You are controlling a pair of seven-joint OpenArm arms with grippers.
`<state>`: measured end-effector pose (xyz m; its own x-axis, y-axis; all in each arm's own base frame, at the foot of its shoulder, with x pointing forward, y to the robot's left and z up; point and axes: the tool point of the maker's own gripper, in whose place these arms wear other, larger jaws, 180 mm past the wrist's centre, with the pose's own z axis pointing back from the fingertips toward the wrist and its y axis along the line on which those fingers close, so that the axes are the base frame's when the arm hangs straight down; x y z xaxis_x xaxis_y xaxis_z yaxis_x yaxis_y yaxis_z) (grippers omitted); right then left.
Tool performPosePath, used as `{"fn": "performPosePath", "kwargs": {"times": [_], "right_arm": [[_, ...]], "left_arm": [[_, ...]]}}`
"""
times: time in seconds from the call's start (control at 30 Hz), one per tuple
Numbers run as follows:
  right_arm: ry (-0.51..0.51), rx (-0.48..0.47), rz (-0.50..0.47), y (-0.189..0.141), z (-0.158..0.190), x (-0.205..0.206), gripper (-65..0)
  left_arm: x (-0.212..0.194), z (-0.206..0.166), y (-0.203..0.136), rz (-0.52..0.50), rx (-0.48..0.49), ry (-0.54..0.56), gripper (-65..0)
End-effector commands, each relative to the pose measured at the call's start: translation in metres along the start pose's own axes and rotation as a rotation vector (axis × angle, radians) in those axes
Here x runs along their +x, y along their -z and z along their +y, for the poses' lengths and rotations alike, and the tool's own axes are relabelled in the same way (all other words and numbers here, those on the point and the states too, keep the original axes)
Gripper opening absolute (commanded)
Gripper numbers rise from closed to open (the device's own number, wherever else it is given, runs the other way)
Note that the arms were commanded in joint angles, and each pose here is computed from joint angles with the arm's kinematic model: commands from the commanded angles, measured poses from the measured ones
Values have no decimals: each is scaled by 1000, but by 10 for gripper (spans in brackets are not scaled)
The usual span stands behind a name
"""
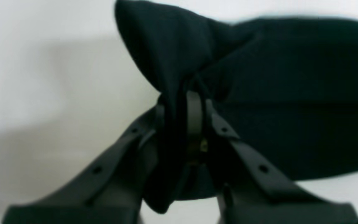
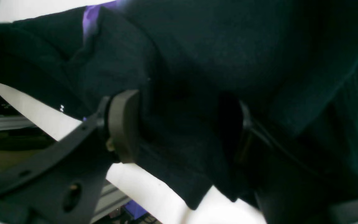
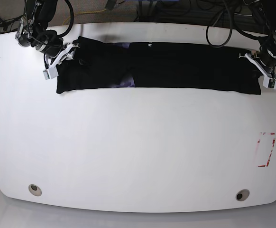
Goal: Fold the T-shirt properly
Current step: 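Lift the strip end with the left gripper and fold it toward the right gripper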
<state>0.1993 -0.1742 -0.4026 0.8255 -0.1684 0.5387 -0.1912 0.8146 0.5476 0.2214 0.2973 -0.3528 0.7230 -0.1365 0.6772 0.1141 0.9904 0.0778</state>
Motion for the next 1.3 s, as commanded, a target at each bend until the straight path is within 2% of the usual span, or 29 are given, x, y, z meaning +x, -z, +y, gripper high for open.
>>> {"fn": "performPosePath", "kwargs": {"times": [0.0,0.07,0.27,0.37,0.63,0.7,0.8,0.97,1.03,1.17,1.27], "right_arm": [[-22,-10,-16,-4,-3,9,-285],[-19,-8,-17,-3,-2,9,-285],[-26,-5,-29,-2,-1,15,-285],[-28,-5,-32,-1,-1,16,-285],[-33,-6,-34,-2,-1,18,-285],[-34,-6,-34,-2,-1,18,-285],[-33,-6,-34,-2,-1,18,-285],[-37,-7,-34,-3,-1,19,-285],[-37,-7,-34,-3,-1,19,-285],[-35,-10,-36,-3,-3,19,-285],[-38,-9,-36,-3,-2,20,-285]], "left_arm": [[36,-13,-15,-106,4,73,-650],[44,-31,-15,-122,-31,109,-650],[44,-102,0,-109,-225,204,-650],[58,-139,7,-143,-318,236,-650],[87,-209,10,-231,-476,239,-650],[86,-226,11,-225,-526,256,-650],[81,-246,12,-211,-581,280,-650],[86,-251,12,-222,-594,290,-644],[87,-251,12,-224,-594,291,-589],[87,-250,12,-224,-592,292,-419],[86,-263,9,-224,-626,315,-361]]}}
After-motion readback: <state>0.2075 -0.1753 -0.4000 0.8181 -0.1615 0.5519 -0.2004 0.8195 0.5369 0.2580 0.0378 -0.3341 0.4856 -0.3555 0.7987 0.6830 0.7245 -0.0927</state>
